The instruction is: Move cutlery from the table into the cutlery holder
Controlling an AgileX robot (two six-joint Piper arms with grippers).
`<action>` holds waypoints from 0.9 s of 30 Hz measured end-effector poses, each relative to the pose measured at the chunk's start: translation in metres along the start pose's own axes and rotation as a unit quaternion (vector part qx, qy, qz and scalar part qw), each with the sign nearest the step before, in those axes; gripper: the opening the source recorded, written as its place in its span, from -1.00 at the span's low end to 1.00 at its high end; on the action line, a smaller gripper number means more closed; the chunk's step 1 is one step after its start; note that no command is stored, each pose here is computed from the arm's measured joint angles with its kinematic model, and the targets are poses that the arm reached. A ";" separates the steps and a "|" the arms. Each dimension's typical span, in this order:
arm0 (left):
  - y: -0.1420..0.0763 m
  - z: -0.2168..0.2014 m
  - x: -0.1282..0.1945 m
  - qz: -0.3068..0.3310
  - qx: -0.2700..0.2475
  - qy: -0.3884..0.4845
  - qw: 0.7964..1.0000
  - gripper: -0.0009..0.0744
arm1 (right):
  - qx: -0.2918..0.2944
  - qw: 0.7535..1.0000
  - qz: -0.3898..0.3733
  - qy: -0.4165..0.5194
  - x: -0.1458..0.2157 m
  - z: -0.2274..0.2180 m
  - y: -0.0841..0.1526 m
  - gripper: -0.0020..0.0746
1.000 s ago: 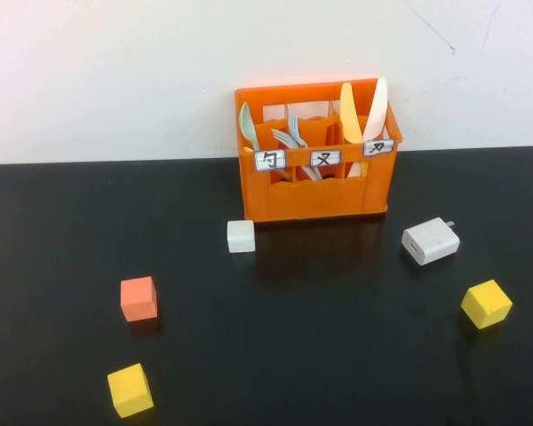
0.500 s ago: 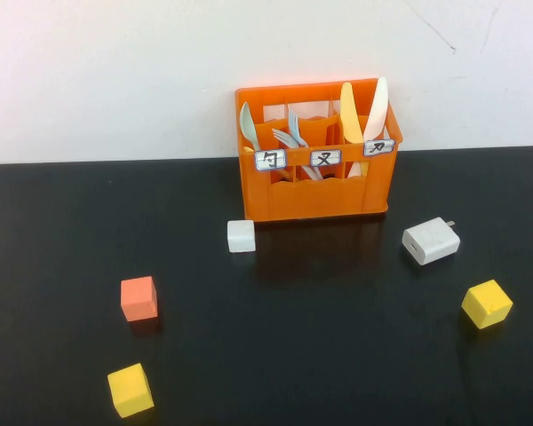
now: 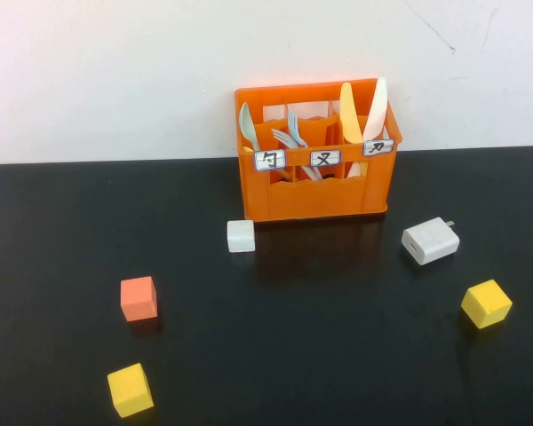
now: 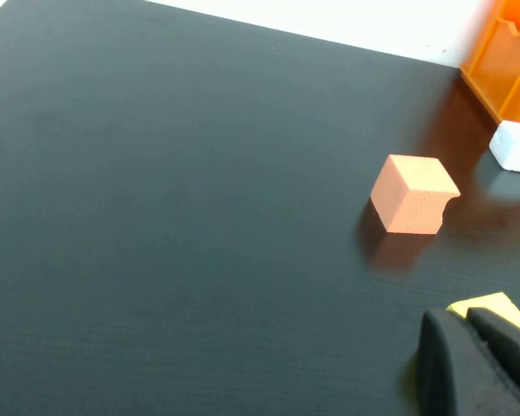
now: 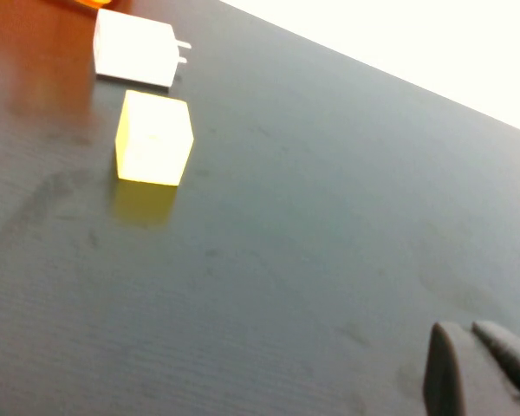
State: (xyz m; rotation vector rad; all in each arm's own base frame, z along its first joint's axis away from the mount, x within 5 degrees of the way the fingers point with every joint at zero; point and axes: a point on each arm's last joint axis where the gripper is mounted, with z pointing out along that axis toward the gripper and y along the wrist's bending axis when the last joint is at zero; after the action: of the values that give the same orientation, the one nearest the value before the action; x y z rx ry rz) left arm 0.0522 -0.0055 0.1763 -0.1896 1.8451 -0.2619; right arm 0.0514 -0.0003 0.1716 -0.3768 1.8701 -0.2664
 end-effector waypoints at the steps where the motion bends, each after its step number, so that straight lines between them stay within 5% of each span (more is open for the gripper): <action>1: 0.000 0.000 0.000 0.000 0.000 0.000 1.000 -0.98 | 0.000 1.000 0.000 0.000 0.000 0.000 0.000 -0.95; 19: 0.000 0.000 0.000 0.000 0.000 0.000 1.000 -0.98 | 0.016 1.000 0.021 0.006 0.001 0.000 -0.001 -0.95; 27: 0.000 0.000 0.000 0.000 0.000 0.000 1.000 -0.98 | 0.018 0.996 0.089 0.006 0.001 0.000 -0.002 -0.95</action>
State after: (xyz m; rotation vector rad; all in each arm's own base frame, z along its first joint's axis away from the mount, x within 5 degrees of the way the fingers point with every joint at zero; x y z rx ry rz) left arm 0.0522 -0.0055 0.1763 -0.1896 1.8451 -0.2619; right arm 0.0513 -0.0020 0.1715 -0.1832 1.8943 -0.1816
